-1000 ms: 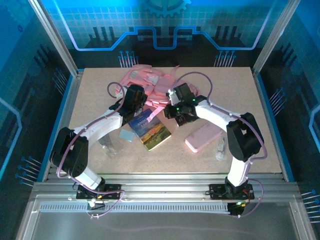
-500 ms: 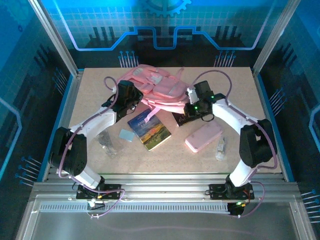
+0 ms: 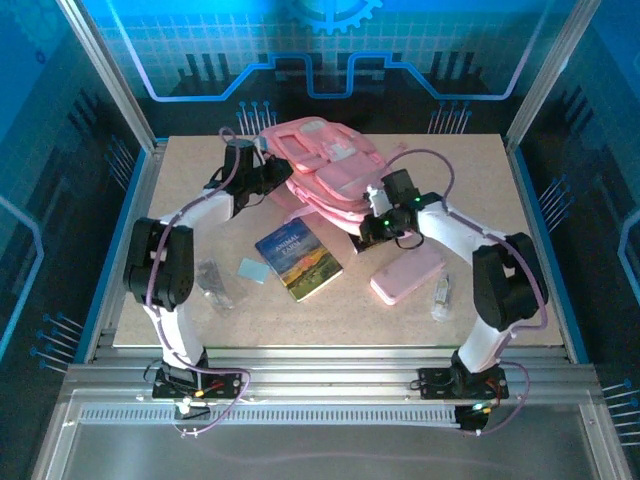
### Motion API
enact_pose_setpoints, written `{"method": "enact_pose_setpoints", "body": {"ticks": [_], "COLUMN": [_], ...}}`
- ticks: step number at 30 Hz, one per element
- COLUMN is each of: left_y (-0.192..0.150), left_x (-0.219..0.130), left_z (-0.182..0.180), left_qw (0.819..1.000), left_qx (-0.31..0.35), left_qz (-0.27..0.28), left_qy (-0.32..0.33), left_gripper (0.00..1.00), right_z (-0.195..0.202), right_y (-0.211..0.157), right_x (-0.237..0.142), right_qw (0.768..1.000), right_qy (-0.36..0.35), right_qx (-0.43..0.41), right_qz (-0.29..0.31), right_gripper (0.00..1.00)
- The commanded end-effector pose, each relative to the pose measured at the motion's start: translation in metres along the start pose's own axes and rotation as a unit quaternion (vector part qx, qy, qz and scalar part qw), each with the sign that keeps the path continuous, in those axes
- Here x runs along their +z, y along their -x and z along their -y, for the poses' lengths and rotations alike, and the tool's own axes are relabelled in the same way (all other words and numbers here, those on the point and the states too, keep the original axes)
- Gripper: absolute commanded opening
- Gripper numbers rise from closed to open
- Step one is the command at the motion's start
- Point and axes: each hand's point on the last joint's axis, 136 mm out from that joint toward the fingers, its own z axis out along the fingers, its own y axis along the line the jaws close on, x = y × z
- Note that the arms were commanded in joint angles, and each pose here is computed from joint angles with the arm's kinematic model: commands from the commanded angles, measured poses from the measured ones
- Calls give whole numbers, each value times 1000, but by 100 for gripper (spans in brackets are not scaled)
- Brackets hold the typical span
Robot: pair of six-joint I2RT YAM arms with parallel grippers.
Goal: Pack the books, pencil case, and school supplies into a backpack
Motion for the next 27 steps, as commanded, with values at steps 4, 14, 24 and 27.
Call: {"method": "enact_pose_setpoints", "body": {"ticks": [4, 14, 24, 27], "left_y": [3, -101, -139, -138], "left_x": [-16, -72, -22, -7], "left_z": [4, -22, -6, -1], "left_qw": [998, 979, 977, 978], "left_qx": [-48, -174, -199, -204], "left_qz": [5, 57, 22, 20], "left_qy": [31, 86, 68, 47], "left_gripper": [99, 99, 80, 49], "right_z": [-47, -88, -111, -111], "right_y": [7, 16, 5, -4], "right_x": [37, 50, 41, 41], "right_qw": [997, 993, 990, 991], "right_qy": [71, 109, 130, 126], "right_qx": [31, 43, 45, 47], "right_qz": [-3, -6, -13, -21], "right_gripper": [0, 0, 0, 0]}}
